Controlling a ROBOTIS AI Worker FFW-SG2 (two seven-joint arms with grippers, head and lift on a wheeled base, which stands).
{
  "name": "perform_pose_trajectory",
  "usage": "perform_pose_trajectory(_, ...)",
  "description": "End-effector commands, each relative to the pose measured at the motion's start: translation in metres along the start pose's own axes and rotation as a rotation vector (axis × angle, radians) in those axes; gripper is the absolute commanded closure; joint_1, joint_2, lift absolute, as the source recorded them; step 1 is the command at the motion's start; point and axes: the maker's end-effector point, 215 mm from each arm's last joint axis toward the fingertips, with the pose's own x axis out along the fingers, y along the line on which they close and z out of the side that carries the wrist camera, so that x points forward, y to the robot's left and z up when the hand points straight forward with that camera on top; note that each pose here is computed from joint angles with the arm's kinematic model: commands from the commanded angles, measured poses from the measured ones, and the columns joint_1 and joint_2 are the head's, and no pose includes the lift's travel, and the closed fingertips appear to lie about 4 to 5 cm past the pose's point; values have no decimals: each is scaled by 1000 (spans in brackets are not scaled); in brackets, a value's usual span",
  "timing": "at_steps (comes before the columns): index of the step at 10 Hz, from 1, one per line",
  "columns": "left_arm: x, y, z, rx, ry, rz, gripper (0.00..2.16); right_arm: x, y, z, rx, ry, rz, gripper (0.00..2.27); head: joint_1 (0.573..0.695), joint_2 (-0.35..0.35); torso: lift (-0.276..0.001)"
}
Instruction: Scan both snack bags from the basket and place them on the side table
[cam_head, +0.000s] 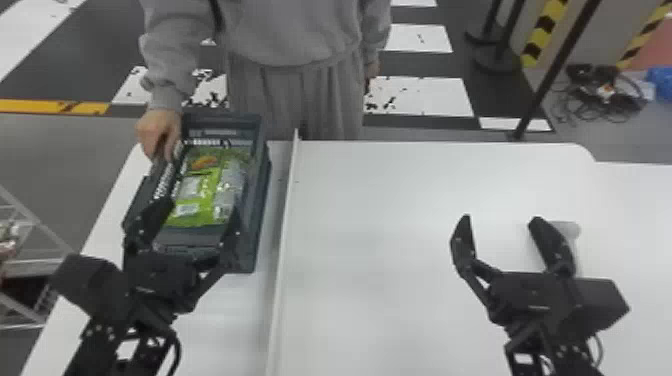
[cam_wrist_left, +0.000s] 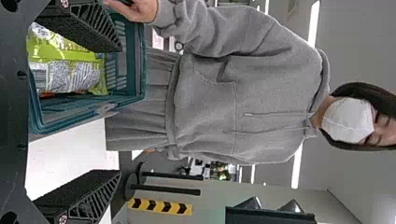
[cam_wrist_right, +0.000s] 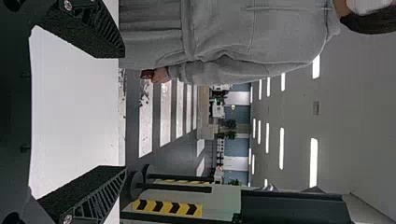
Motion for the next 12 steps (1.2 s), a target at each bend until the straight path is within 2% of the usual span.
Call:
perform_pose_trajectory(1, 0, 1, 1, -7, -2, 5, 63, 0, 0, 0, 1, -1, 0, 70, 695, -9, -75)
perform_pose_trajectory(4, 2, 6, 12, 34, -35, 29, 63, 0, 0, 0, 1, 1, 0, 73, 695, -6, -75)
perform_pose_trajectory(7, 23, 29, 28, 62, -49, 70, 63, -3, 3, -2, 2, 7, 4, 73, 695, 12, -75)
perform_pose_trajectory(9, 43, 45, 16, 41, 26, 86, 60, -4, 3, -1, 2, 5, 4, 73, 695, 28, -75)
perform_pose_trajectory(10, 53, 59, -5, 14, 123, 109, 60, -4, 2, 0, 2, 4, 4, 73, 695, 37, -75)
perform_pose_trajectory(12, 74, 78, -24, -23, 245, 131, 56, -4, 2, -3, -1, 11, 3, 73, 695, 55, -75)
